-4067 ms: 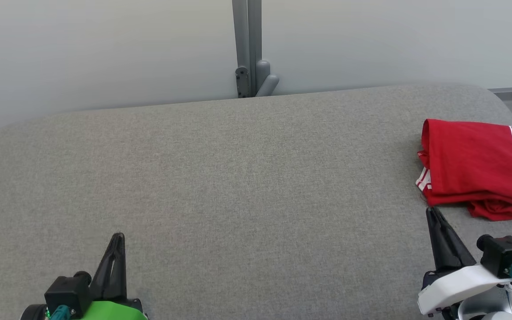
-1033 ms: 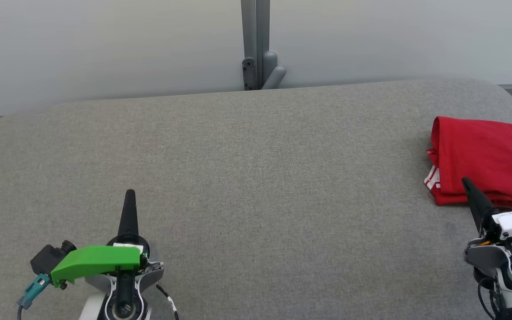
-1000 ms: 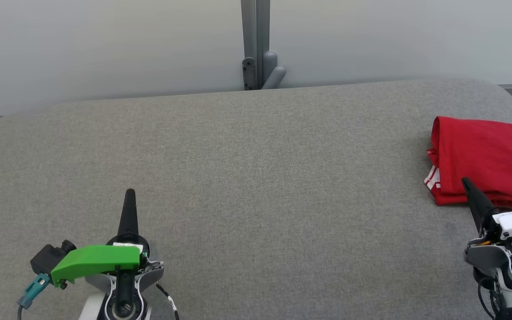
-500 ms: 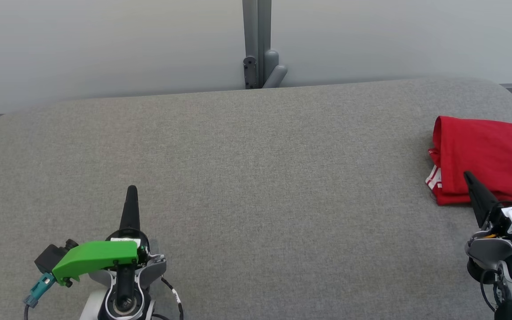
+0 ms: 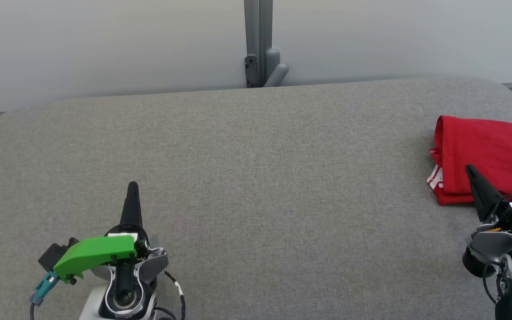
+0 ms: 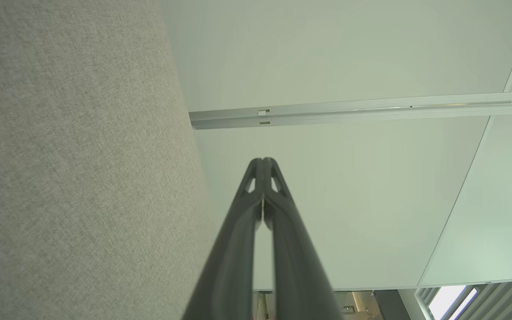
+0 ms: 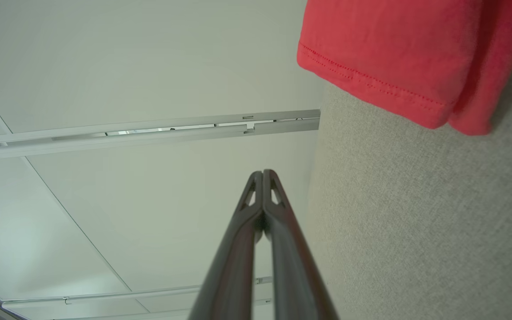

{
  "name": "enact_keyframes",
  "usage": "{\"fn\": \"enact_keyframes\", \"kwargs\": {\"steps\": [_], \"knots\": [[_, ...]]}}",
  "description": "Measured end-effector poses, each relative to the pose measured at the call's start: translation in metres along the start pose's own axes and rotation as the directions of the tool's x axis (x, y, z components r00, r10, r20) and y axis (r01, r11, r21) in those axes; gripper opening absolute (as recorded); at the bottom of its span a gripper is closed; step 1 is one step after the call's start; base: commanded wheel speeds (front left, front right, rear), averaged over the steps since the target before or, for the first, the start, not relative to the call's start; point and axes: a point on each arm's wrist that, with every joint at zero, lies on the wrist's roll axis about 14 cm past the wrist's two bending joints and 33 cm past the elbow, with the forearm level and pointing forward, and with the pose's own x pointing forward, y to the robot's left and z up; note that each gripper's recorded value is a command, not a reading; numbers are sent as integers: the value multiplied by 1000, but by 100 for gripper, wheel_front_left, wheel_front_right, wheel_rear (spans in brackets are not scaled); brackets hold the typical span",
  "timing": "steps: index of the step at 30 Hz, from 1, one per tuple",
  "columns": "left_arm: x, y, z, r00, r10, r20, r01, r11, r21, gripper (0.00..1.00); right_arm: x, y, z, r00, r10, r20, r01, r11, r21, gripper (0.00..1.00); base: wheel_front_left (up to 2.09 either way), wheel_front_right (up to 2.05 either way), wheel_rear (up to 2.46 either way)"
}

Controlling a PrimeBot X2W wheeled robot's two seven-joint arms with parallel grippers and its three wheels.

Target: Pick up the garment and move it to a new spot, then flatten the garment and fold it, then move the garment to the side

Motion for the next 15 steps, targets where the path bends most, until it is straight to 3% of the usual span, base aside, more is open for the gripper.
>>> {"fn": "enact_keyframes", "kwargs": {"steps": [15], "knots": [[1, -2, 0, 1000, -5, 2, 5, 1000, -22, 0, 2, 3, 0, 1000, 12, -1, -12, 1000, 20, 0, 0, 0, 0]]}}
